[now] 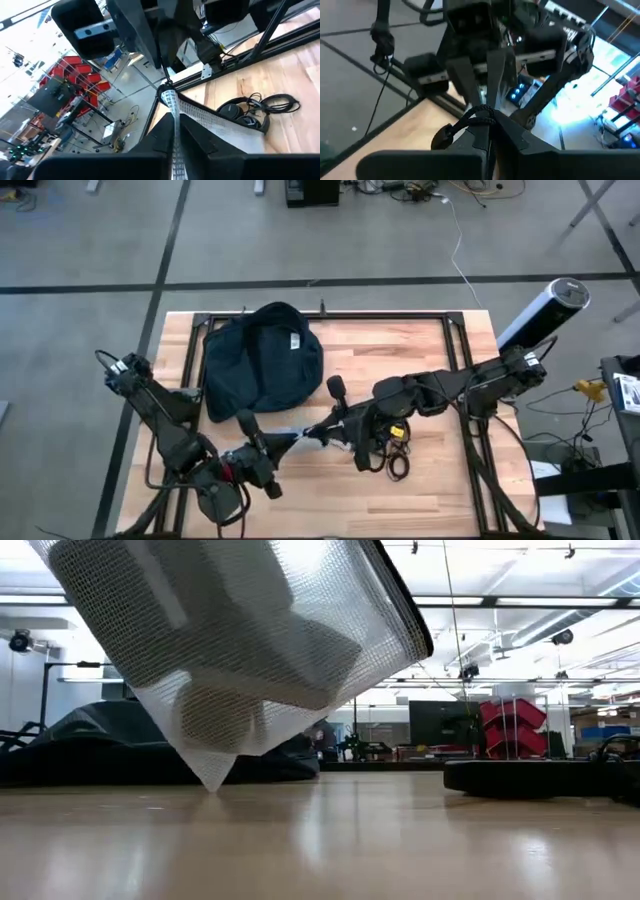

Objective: Unpack backpack
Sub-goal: Close the white zipper pouch

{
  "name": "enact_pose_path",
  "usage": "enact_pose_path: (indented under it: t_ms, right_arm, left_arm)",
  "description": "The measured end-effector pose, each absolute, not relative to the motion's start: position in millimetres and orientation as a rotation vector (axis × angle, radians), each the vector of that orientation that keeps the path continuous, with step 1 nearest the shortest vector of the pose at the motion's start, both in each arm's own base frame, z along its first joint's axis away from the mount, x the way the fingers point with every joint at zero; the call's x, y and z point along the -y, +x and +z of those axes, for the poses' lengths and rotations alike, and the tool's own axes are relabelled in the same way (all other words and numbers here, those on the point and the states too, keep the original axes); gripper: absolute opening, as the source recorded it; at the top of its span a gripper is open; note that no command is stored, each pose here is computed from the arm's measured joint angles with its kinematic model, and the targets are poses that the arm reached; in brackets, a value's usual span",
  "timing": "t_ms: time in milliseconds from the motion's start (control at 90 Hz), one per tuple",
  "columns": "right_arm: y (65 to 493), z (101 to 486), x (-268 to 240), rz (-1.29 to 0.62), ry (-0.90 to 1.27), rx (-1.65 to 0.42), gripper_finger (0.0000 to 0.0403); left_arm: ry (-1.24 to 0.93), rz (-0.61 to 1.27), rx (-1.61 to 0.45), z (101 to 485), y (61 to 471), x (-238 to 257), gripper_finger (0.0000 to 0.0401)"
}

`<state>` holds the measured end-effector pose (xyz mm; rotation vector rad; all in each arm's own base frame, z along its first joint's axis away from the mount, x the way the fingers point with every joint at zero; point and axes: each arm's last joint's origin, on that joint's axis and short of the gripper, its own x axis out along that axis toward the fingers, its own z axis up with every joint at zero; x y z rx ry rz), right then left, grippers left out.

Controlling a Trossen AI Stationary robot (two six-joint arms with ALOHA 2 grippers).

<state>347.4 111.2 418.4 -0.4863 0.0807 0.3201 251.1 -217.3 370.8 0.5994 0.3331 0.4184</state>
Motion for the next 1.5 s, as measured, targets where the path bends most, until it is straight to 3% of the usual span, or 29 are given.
enact_pose_path:
  t_ms: [367,622,922,1500]
  right_arm:
    - [348,431,-111,0.291,-0.538,0.031,0.0000]
    - [346,446,-106,0.273,-0.535,0.056,0.0000]
    - [349,443,-101,0.239,-0.530,0.020,0.0000]
    - [349,442,-99,0.201,-0.551,0.000,0.0000]
  left_arm:
    - [0.597,0.471,-0.312,381,262,204,0.0136]
    - [0.602,0.474,-0.261,393,267,206,0.0175]
    - [0.497,0.506,-0.194,403,272,202,0.0152]
    - [0.457,0.539,-0.205,402,277,191,0.0065]
